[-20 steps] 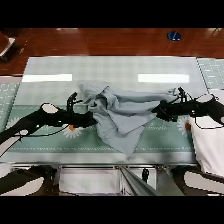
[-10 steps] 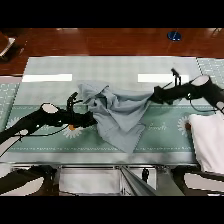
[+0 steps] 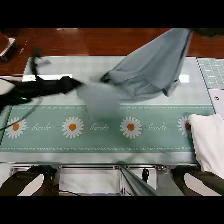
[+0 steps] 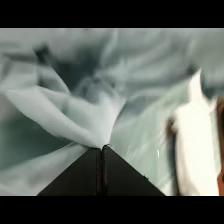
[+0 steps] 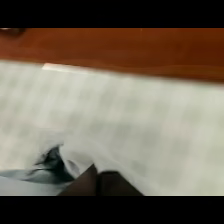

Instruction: Fold the shirts.

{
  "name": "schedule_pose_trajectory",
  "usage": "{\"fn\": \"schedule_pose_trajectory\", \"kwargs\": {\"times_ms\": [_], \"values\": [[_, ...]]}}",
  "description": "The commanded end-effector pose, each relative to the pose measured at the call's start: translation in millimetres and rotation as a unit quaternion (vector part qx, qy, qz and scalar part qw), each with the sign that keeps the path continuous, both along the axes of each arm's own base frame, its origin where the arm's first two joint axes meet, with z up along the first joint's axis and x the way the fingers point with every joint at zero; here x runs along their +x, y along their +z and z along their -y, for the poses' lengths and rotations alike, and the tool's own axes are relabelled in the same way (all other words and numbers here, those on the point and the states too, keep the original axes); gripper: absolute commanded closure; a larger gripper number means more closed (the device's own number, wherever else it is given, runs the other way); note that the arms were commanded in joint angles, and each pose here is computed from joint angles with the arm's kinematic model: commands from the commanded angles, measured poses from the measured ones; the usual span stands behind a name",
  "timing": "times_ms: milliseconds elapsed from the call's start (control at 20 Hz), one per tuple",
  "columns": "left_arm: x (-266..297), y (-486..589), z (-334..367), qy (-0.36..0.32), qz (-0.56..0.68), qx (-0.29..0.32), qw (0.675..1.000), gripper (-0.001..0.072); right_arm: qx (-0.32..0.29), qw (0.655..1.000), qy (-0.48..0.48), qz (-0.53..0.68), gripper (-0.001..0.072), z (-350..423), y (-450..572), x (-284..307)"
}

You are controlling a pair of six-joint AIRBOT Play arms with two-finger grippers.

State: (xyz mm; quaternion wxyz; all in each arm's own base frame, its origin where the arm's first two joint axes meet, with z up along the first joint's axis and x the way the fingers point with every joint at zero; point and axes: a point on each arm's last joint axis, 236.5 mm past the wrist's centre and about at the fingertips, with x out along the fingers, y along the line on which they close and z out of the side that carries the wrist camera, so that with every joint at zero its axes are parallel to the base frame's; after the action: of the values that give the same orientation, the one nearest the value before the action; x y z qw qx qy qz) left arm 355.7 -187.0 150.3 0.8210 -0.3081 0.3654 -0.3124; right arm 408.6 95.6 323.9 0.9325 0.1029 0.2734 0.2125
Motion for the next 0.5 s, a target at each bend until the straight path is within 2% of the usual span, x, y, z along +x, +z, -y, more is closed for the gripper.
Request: {"fn": "schedule_pose_trajectory", "kwargs": {"times_ms": [0, 100, 200, 350, 450], "values": [[-33.3, 174.4, -55.9, 0.08, 0.221, 0.006, 0.972, 0.0694, -0.064, 0.987, -0.078, 0.124, 0.0695, 37.5, 95.9, -74.1], [-73.6, 239.0, -84.7, 0.141, 0.311, 0.027, 0.94, 0.0694, -0.082, 0.977, -0.12, 0.154, 0.0695, 55.5, 118.7, -120.7], [-112.2, 272.7, -107.8, 0.206, 0.372, 0.077, 0.902, 0.0694, -0.102, 0.965, -0.17, 0.168, 0.0695, 78.9, 129.4, -161.8], [-149.6, 271.2, -141.5, 0.31, 0.378, 0.175, 0.855, 0.0694, -0.135, 0.95, -0.246, 0.139, 0.0695, 117.1, 117.5, -211.6], [-161.7, 257.0, -157.7, 0.35, 0.351, 0.213, 0.842, 0.0694, -0.155, 0.943, -0.281, 0.089, 0.0695, 136.8, 92.2, -233.5]]}}
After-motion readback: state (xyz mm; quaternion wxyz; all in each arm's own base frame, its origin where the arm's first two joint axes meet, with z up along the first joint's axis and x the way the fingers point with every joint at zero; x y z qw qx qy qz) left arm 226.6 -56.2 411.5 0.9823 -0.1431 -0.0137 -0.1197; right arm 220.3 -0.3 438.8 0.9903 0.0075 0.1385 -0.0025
